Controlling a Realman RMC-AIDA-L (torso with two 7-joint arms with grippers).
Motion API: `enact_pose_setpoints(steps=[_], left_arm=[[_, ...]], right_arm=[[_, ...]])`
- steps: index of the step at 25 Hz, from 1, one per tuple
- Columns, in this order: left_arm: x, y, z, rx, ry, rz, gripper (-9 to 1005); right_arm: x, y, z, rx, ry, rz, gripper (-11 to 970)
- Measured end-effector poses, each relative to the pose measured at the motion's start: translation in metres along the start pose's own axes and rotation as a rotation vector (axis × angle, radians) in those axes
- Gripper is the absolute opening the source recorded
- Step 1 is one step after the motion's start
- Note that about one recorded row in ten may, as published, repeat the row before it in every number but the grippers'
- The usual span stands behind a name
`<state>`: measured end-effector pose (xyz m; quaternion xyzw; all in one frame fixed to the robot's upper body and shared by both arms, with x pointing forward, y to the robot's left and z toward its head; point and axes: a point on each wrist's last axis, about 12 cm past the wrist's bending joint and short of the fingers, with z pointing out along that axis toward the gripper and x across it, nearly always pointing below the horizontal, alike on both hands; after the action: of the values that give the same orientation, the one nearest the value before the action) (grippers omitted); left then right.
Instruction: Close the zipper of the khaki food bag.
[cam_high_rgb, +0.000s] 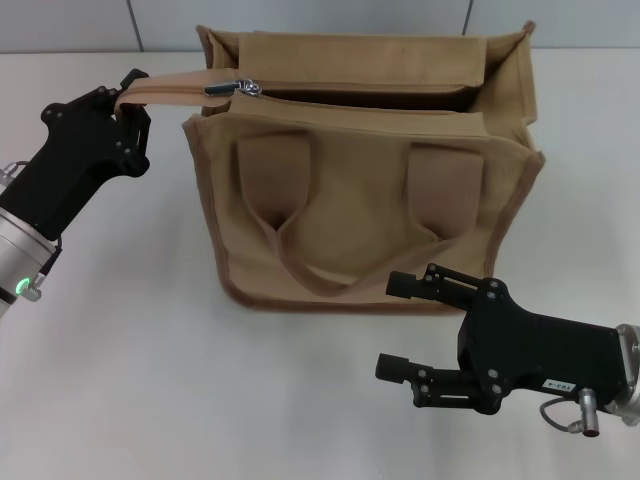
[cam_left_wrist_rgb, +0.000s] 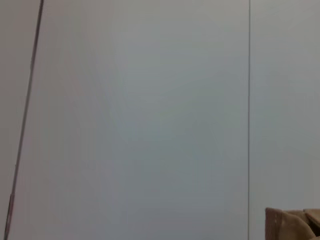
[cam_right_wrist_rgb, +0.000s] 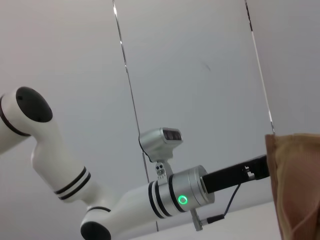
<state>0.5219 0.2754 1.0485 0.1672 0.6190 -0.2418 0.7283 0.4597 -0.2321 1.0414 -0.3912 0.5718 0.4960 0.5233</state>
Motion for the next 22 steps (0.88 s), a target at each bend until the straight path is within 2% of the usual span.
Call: enact_pose_setpoints(steps=[6, 9, 12, 16, 17, 20, 22], left_arm=[[-0.001, -0.003, 0.003, 0.001, -0.021, -0.035, 16], [-0.002, -0.005, 0.004, 0.013, -0.037, -0.074, 16], [-0.007, -0.006, 0.005, 0.023, -0.071, -0.131, 16], [-0.012, -0.004, 0.004, 0.020, -0.114, -0.204, 15], [-0.012, -0.003, 0.004, 0.018, -0.118, -0.232, 15], [-0.014, 0.000, 0.004, 0.020, -0.122, -0.314, 15], [-0.015, 0.000, 0.005, 0.031, -0.122, -0.337, 15]], right_arm=[[-0.007, 0.001, 0.000, -0.008, -0.059, 0.054, 795], [-0.018, -0.002, -0.009, -0.009, -0.108, 0.097, 788], [-0.030, -0.008, -0.020, 0.039, -0.193, 0.150, 780], [-0.045, -0.015, -0.021, 0.048, -0.300, 0.179, 771], [-0.054, -0.022, -0.017, 0.035, -0.337, 0.214, 769], [-0.062, -0.030, -0.013, 0.037, -0.365, 0.274, 761], [-0.074, -0.044, -0.003, 0.020, -0.392, 0.386, 757]])
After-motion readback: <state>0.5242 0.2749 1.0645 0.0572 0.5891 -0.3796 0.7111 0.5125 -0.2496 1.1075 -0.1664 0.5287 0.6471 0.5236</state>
